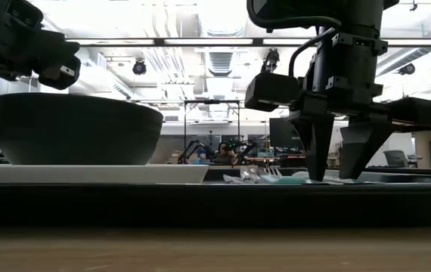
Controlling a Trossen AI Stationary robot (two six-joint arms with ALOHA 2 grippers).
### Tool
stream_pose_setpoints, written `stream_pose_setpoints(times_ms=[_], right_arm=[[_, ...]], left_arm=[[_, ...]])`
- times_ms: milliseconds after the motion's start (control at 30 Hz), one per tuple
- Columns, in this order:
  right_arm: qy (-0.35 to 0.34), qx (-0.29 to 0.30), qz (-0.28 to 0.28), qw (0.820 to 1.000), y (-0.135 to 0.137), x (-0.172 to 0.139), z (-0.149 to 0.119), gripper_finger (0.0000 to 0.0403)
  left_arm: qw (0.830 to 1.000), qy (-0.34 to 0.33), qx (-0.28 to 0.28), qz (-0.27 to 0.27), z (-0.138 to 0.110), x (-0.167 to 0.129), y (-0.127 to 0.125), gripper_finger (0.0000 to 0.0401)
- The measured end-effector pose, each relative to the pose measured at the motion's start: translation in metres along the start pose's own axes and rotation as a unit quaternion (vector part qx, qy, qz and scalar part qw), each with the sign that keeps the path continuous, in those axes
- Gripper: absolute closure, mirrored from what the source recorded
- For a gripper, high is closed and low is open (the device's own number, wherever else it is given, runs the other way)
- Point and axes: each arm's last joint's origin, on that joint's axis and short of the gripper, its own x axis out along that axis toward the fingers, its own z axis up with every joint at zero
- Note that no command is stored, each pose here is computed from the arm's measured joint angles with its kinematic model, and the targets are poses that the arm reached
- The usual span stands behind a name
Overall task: Set up tray
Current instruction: Put the blue knife to the right of the blue fork on top of the gray table napkin on the black tray, then return to Home Position
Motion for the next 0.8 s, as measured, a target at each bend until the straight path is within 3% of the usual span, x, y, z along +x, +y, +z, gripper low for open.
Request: stream_pose_setpoints(times_ms=[233,500,700,800], right_arm=[[-0.010,-0.019,0.011,1.000,0.009,-0.009,0.004,0.0261],[-0.071,-0.044,-0.024,0.996,0.014,-0.027,0.017,0.0248],[-0.131,-0.118,-0.001,0.984,0.028,-0.039,0.030,0.0242],[-0.138,-0.125,0.017,0.982,0.036,-0.047,0.034,0.0241]], left_arm=[[1.000,0.000,0.000,0.000,0.000,0.000,0.000,0.0326],[1.000,0.000,0.000,0.000,0.000,0.000,0.000,0.0326],[1.000,0.000,0.000,0.000,0.000,0.000,0.000,0.0326],[1.000,0.000,0.000,0.000,0.000,0.000,0.000,0.0326]])
